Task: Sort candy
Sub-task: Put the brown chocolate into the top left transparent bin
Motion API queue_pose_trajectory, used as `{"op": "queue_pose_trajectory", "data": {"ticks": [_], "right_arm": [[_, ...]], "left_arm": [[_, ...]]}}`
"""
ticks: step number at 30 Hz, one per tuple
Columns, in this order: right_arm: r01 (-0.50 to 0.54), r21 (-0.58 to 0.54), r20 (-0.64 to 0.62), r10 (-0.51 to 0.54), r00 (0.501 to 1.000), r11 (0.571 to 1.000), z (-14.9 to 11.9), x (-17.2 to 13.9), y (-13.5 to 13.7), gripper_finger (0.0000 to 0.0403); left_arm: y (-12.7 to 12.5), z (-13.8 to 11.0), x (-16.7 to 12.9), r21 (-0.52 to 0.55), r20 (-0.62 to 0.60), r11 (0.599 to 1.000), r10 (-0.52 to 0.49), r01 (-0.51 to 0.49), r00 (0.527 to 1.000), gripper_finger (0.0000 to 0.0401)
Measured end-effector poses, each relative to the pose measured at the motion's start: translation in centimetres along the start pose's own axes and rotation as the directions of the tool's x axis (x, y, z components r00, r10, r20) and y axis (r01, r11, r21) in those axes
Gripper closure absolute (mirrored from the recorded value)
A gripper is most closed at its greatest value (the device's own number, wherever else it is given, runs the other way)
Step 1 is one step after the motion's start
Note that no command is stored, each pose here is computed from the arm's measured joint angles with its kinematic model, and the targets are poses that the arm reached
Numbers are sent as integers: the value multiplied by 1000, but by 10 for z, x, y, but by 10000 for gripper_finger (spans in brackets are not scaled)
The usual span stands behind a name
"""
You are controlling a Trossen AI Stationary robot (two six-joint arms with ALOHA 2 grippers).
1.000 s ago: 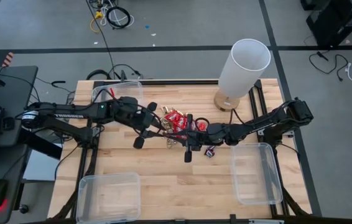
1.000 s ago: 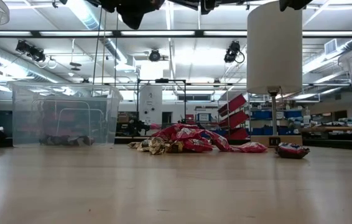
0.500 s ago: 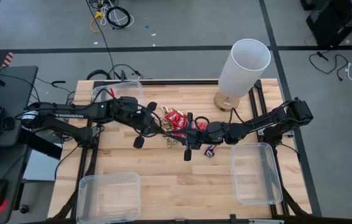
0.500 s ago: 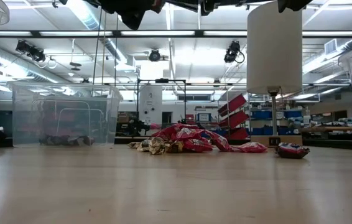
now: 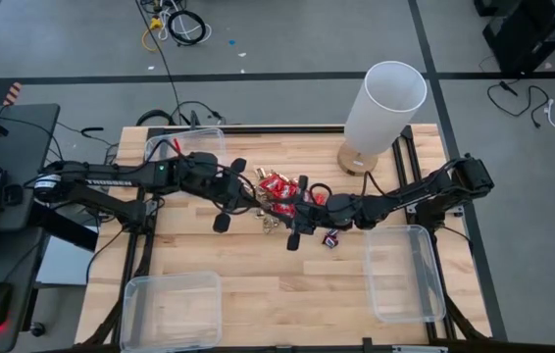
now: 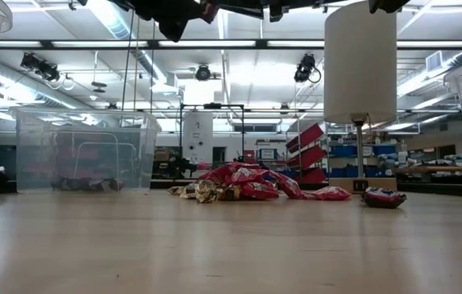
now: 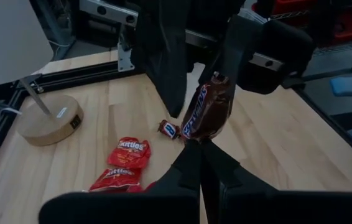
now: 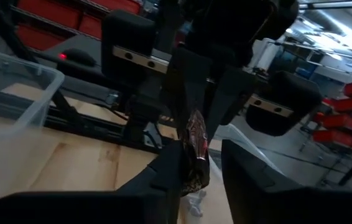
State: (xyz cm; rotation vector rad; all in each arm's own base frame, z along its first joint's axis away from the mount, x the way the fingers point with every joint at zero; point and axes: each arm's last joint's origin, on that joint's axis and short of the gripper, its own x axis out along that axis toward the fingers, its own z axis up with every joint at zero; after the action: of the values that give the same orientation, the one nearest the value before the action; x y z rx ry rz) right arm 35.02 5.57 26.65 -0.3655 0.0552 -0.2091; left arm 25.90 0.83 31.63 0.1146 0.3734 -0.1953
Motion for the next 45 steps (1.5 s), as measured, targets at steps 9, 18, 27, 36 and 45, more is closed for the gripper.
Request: {"op": "queue_pose_trajectory", "data": {"ticks": [9,18,27,36,45], "right_arm": [[61,-10,-24,-61,998,998,1,-2,2,288],[109,-23,-44,-110,993,994,1,-3,2,285],[176,-34,-68,-178,982,984,3,-7,9,276],[271,-74,-110,-278,954,960,4,-12,14,270],[226,-30,-164,-228,960,974,-5,-9,11,270]], "left_arm": [[1,0,0,-18,-5,1000,22,-22,1000,401],[1,-1,-1,-102,-23,993,49,-51,999,401],[2,2,-21,-200,-39,959,199,-203,979,401],[4,9,-70,-201,-346,795,489,-572,801,401],[20,2,-106,-135,-587,686,525,-714,616,401]]}}
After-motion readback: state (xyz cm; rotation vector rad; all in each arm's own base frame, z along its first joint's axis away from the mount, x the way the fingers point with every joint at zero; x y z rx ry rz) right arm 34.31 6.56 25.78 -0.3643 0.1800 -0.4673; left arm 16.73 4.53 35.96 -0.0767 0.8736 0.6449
